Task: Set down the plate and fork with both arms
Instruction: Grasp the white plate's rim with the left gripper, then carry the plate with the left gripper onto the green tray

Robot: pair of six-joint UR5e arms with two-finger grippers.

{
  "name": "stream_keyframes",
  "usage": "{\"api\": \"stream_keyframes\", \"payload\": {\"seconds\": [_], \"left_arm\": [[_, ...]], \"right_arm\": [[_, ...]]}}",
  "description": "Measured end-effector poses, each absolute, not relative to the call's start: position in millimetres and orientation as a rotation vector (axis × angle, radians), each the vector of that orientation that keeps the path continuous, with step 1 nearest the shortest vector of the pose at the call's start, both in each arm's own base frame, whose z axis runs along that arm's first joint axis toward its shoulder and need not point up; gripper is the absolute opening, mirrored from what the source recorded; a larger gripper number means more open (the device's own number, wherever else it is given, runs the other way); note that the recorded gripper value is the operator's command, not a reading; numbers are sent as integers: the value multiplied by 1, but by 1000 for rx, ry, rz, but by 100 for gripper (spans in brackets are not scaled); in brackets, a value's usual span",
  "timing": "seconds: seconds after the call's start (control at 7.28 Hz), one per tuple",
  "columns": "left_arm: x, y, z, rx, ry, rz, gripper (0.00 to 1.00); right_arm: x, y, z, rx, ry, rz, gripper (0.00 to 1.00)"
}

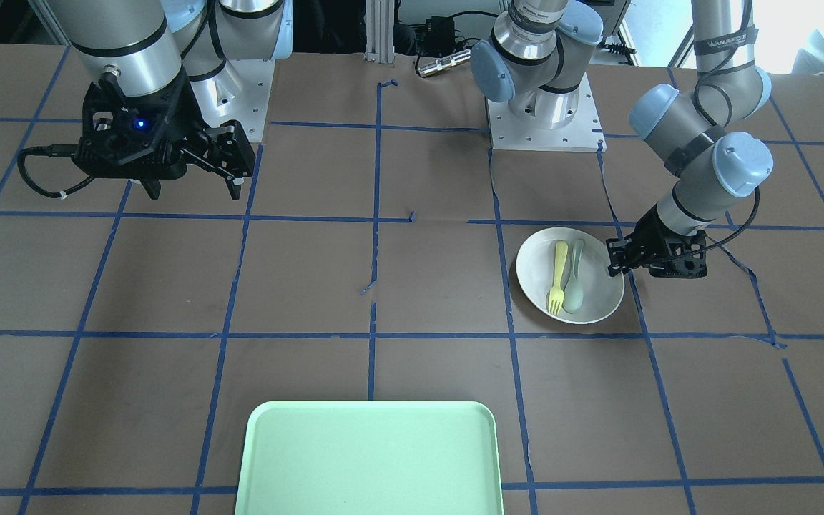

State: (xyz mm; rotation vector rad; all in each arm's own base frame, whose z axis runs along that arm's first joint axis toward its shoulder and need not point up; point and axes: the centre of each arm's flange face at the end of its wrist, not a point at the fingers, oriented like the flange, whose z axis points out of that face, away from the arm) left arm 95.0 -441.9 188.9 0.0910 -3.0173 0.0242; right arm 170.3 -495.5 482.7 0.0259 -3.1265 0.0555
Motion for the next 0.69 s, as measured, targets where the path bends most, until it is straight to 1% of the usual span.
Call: {"api": "stream_keyframes", "payload": {"seconds": [0.27, 0.69], "left_arm": [[93, -460, 206, 123, -2934, 90, 0], [85, -492, 233, 301, -2695, 152, 0]], "right_arm": [[170, -495, 483, 26, -3127, 56, 100], [170, -495, 482, 26, -3126, 54, 100]]}}
